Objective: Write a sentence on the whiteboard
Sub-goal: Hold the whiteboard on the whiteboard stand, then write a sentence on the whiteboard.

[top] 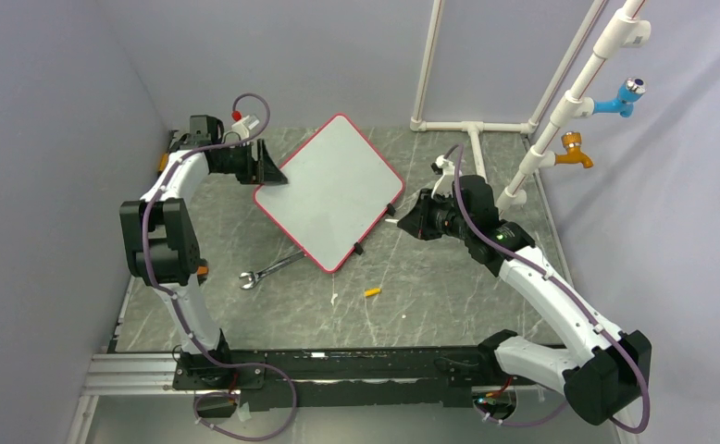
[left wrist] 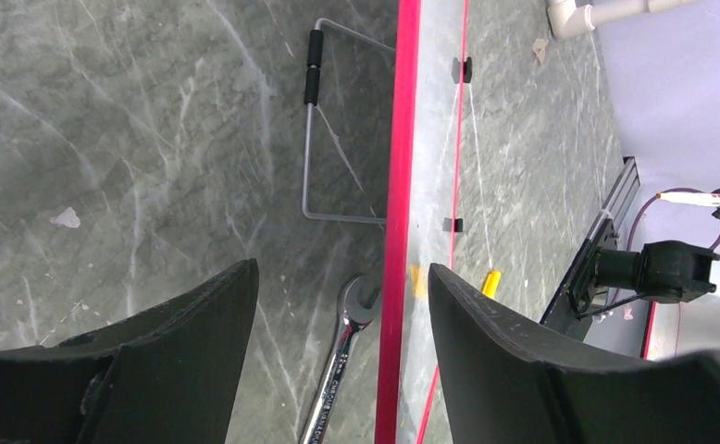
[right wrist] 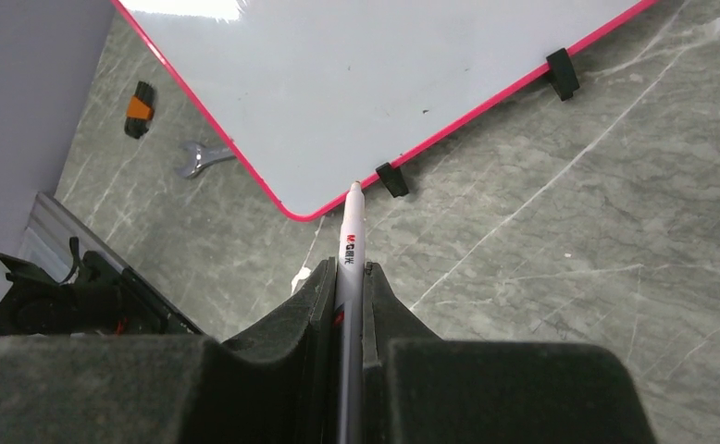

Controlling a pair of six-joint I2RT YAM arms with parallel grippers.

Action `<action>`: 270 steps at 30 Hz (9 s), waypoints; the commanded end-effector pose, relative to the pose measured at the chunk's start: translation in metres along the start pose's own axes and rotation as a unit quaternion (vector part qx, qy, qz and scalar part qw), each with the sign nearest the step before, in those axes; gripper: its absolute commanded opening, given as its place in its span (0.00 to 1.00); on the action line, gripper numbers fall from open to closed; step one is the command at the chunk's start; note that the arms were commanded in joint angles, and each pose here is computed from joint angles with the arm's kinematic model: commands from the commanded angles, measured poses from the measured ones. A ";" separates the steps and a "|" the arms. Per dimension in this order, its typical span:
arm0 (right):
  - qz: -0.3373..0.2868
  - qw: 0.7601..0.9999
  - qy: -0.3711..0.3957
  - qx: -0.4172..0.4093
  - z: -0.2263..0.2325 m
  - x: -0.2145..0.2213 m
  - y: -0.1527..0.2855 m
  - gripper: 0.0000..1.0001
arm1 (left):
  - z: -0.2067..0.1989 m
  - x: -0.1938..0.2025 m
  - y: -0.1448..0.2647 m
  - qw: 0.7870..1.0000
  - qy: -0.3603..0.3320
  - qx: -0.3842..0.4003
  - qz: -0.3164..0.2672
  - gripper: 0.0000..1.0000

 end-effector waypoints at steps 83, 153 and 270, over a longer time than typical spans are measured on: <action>0.022 0.956 0.243 -0.164 0.164 -0.040 -0.144 0.00 | -0.069 -0.023 -0.006 0.997 -0.081 -0.012 -0.002 0.00; 0.005 0.966 0.252 -0.062 0.192 -0.028 -0.133 0.00 | -0.088 -0.022 -0.002 0.995 -0.093 -0.042 -0.005 0.00; -0.008 0.977 0.204 -0.064 0.140 -0.050 -0.128 0.00 | -0.098 -0.038 -0.023 0.991 -0.122 0.048 0.016 0.00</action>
Point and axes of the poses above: each gripper's point midway between its finger pads, its own y axis back along the fingers, its own z axis along the line the jaws close on, x = y × z, the point moved 7 cm from there along y, back along the fingers, and after that the axes turned 7 degrees about -y, right-handed, at the moved point
